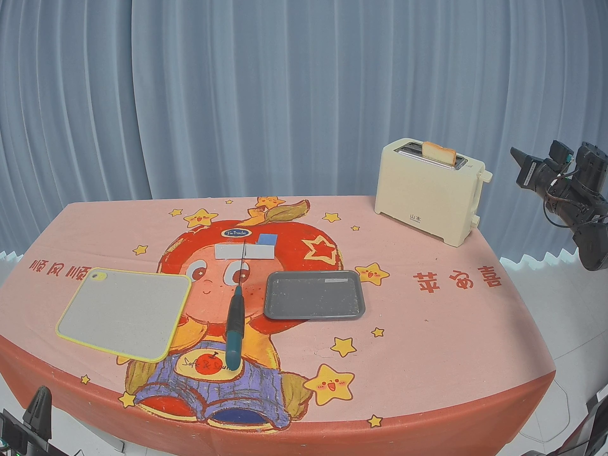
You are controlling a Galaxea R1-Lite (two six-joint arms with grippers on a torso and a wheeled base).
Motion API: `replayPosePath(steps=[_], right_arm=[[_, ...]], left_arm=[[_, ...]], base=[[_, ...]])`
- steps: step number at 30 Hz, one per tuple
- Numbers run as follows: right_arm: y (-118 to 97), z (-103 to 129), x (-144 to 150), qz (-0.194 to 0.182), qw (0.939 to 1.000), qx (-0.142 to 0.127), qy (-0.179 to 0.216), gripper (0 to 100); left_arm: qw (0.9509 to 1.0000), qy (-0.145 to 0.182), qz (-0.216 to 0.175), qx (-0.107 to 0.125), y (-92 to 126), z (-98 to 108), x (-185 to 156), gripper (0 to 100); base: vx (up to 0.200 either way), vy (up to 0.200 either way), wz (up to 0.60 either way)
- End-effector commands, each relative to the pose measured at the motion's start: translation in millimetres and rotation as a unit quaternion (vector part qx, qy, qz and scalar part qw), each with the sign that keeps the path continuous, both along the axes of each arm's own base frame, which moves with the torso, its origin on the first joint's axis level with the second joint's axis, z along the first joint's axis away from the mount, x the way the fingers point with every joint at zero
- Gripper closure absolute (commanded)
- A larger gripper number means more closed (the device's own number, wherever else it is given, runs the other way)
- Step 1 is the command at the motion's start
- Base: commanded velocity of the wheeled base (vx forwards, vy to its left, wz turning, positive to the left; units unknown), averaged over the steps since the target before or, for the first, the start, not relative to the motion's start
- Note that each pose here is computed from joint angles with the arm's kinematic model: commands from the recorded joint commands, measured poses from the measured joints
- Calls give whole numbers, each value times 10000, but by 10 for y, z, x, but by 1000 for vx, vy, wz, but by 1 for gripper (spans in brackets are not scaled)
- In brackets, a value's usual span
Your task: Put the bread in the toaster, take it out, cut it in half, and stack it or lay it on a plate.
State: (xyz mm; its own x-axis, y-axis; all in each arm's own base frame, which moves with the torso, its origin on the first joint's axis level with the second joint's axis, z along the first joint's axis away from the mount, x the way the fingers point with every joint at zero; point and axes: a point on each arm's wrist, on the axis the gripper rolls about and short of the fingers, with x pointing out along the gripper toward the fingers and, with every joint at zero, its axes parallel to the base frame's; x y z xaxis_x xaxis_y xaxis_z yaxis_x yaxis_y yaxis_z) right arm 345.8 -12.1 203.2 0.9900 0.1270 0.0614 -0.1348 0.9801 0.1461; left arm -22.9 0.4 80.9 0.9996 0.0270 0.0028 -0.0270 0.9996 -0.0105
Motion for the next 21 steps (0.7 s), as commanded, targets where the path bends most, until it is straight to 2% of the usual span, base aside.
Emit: replayPosePath(steps=[1, 10, 21], right_arm=[[-7, -68, 43, -15, 10000, -1, 88, 100], [-29, -128, 142, -45, 9999, 16, 129, 100], [-2, -96, 134, -37, 10000, 23, 76, 100]], left_arm=[[10000, 67, 3, -2, 0, -50, 10, 100], [10000, 67, 3, -2, 0, -50, 10, 100], [10000, 67, 3, -2, 0, -50, 10, 100]], base=[[0, 0, 0], [0, 0, 0], [0, 0, 0]])
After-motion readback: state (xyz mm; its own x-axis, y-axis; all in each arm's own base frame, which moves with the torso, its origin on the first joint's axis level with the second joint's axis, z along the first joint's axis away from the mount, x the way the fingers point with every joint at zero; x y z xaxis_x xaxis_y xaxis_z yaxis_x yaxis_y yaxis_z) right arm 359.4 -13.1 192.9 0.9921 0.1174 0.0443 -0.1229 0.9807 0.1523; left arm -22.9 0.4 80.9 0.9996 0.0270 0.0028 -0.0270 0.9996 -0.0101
